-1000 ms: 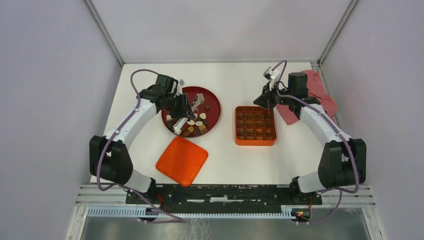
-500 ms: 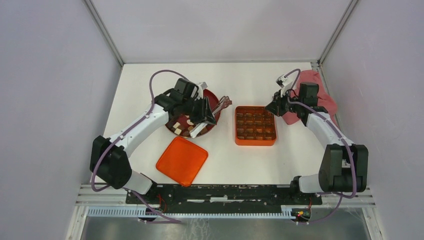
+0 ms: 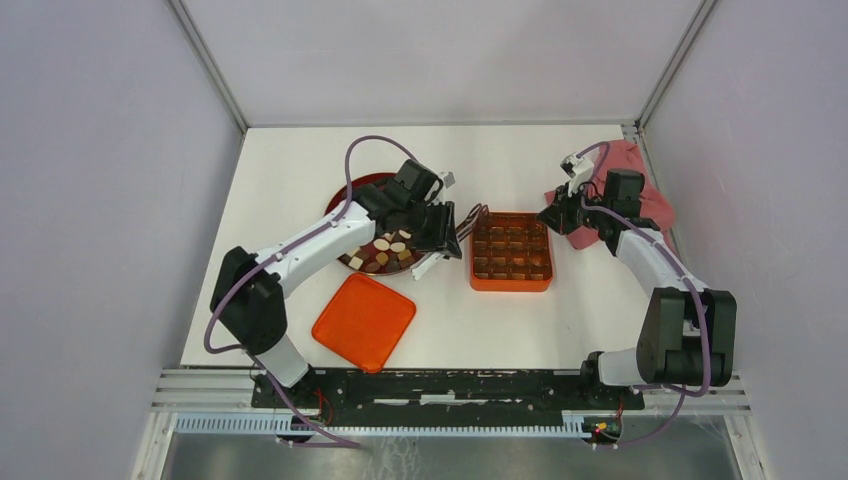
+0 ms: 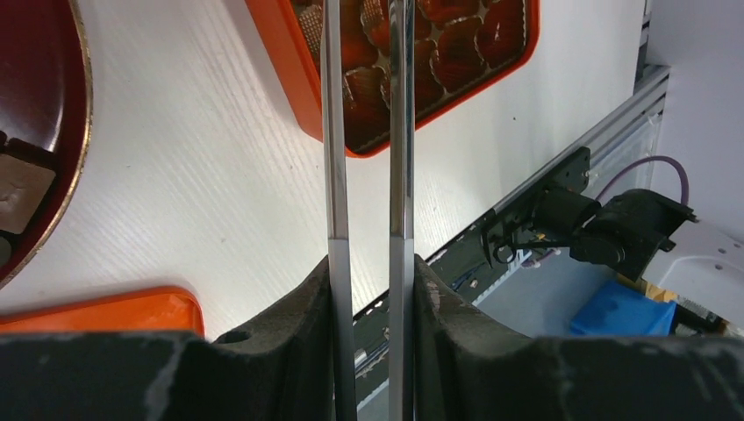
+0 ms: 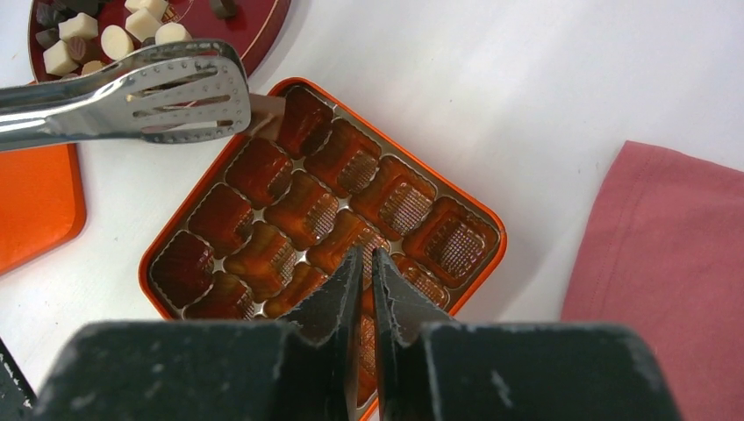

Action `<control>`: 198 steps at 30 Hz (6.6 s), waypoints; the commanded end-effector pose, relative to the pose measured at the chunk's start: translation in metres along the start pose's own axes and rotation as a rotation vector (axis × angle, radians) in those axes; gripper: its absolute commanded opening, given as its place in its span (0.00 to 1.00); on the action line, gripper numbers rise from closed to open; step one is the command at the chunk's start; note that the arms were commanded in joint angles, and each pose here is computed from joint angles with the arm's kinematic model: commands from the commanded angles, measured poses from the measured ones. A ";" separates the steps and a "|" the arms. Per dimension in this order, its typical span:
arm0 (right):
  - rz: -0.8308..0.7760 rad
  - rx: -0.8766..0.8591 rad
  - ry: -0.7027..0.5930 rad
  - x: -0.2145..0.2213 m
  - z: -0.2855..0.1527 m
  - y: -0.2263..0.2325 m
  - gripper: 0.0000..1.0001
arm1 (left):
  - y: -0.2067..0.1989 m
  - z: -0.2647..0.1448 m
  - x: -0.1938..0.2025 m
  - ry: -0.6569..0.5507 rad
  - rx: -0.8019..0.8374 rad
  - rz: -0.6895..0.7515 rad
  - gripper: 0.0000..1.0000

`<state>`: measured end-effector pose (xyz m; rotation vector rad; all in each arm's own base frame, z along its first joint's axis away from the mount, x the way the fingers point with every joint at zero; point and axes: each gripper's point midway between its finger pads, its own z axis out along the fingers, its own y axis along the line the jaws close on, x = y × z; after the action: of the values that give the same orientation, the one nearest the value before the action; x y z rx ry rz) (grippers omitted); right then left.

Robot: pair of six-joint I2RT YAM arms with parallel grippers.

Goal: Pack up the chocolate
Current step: Place the fake chocolate in the packing box, then pick up the fake chocolate from the plate, then place the fake chocolate in the packing box.

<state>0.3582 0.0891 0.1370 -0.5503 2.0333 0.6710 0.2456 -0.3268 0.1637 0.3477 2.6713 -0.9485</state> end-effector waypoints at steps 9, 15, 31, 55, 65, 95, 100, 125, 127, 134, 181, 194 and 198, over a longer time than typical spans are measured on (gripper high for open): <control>-0.026 0.014 -0.046 -0.010 -0.005 -0.001 0.13 | -0.007 0.012 -0.019 -0.031 -0.062 0.053 0.03; -0.022 0.014 -0.045 -0.009 -0.004 -0.002 0.13 | -0.004 0.016 -0.020 -0.024 -0.091 0.057 0.05; -0.017 0.016 -0.045 -0.008 -0.005 -0.003 0.13 | -0.001 0.019 -0.024 -0.005 -0.144 0.062 0.35; -0.017 0.016 -0.043 -0.007 -0.005 -0.003 0.14 | -0.020 0.002 -0.035 -0.068 -0.095 0.061 0.36; -0.026 0.018 -0.043 -0.007 -0.007 -0.003 0.14 | 0.014 -0.044 -0.059 -0.196 -0.127 0.004 0.36; -0.028 0.023 -0.040 -0.005 -0.006 -0.004 0.14 | 0.137 -0.045 -0.052 0.056 -0.426 0.059 0.43; -0.025 0.021 -0.038 -0.005 -0.005 -0.004 0.14 | 0.138 -0.041 -0.054 0.065 -0.422 0.058 0.43; -0.020 0.017 -0.038 -0.004 -0.004 -0.005 0.14 | 0.146 -0.026 -0.044 0.140 -0.418 0.045 0.45; -0.021 0.017 -0.038 -0.004 -0.004 -0.005 0.14 | 0.147 -0.025 -0.044 0.143 -0.418 0.044 0.45; -0.021 0.017 -0.038 -0.004 -0.004 -0.005 0.14 | 0.147 -0.025 -0.043 0.144 -0.421 0.033 0.34; -0.024 0.017 -0.043 -0.006 -0.005 -0.004 0.14 | -0.004 -0.043 -0.045 -0.086 0.071 -0.021 0.02; -0.023 0.030 -0.043 -0.004 -0.007 -0.007 0.14 | -0.023 0.015 -0.052 -0.079 -0.016 0.056 0.02; -0.018 0.025 -0.044 -0.005 -0.006 -0.007 0.14 | -0.026 0.027 -0.050 -0.058 -0.021 0.069 0.03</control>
<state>0.3564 0.0824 0.1324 -0.5227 2.0385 0.6634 0.2719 -0.3495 0.1532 0.4167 2.6950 -0.8556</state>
